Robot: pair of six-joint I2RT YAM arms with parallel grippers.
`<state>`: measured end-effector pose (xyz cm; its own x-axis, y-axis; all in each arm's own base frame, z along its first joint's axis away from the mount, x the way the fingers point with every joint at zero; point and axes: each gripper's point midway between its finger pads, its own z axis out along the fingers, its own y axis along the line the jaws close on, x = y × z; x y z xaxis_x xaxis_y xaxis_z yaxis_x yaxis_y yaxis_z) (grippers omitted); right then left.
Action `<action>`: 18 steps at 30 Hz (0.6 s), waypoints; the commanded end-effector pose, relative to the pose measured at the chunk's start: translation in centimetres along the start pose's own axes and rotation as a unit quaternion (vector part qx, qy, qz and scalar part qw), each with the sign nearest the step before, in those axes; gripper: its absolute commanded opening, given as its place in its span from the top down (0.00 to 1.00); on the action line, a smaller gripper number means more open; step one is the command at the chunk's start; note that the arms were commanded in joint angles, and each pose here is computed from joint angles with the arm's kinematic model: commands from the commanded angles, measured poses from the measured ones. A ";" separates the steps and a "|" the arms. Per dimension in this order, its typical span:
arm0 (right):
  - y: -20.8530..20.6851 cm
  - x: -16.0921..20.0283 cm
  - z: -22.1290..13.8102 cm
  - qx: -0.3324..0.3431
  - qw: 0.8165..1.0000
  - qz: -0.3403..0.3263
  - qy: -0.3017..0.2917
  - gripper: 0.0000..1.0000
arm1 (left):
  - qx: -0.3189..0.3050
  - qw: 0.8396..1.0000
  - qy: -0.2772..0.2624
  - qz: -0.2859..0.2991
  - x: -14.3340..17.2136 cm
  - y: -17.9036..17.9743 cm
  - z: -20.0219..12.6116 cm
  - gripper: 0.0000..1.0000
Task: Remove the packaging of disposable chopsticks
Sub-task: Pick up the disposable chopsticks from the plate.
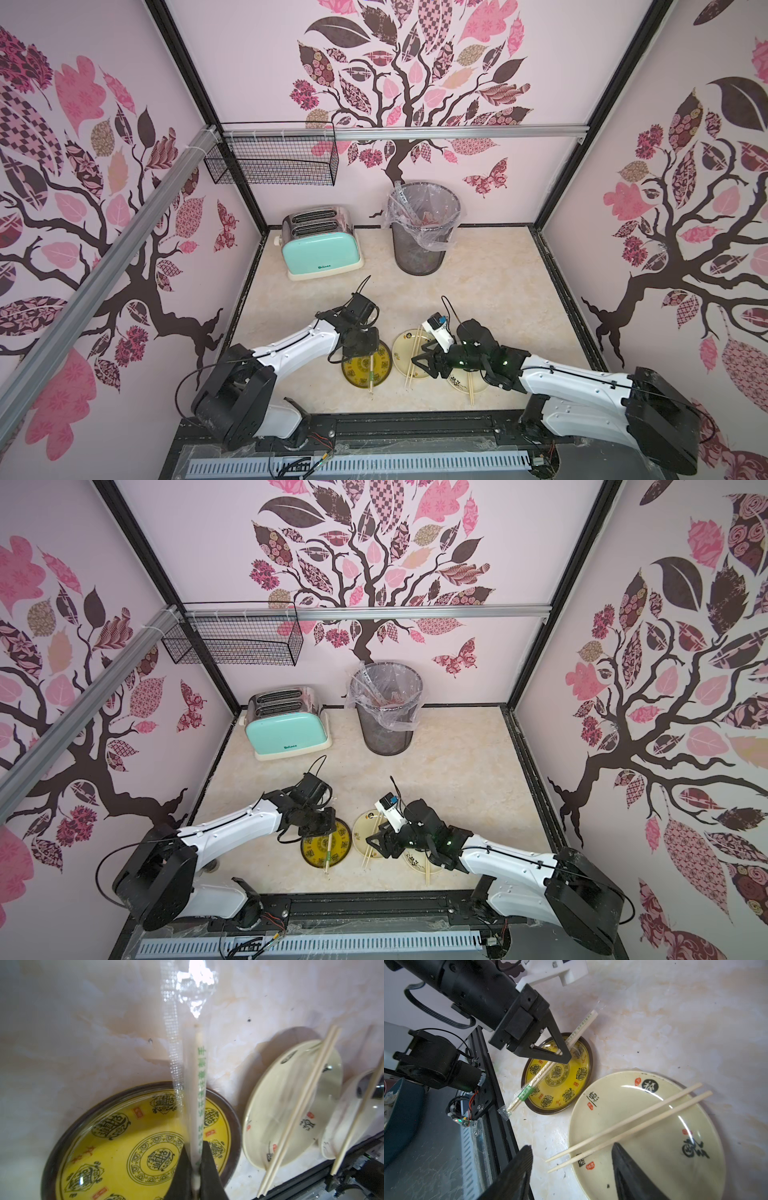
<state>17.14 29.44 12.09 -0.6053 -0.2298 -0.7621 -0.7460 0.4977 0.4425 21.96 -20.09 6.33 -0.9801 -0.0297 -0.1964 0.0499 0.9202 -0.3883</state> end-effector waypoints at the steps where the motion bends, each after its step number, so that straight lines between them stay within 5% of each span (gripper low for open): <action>1: 2.5 -3.2 0.0 -0.051 0.998 -0.023 -0.042 0.34 | 0.060 0.994 -0.090 0.033 -3.8 -3.6 -4.1 1.00; 9: 3.1 -8.4 -0.8 -0.144 0.984 0.030 -0.104 0.31 | 0.243 0.926 -0.266 0.115 -8.3 -11.5 -13.1 1.00; 15: 2.0 -9.8 -2.8 -0.178 0.974 0.050 -0.134 0.30 | 0.325 0.886 -0.294 0.152 -8.7 -14.7 -15.6 1.00; 18: 2.4 -9.8 -3.3 -0.189 0.971 0.046 -0.142 0.30 | 0.344 0.881 -0.285 0.159 -8.7 -15.5 -15.3 1.00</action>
<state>21.92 29.96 20.37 -0.6282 0.0599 -0.7758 -0.7428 0.2506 0.6208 26.85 -27.03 26.27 -0.6836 -0.1790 -0.7076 0.5270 0.5496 -0.6482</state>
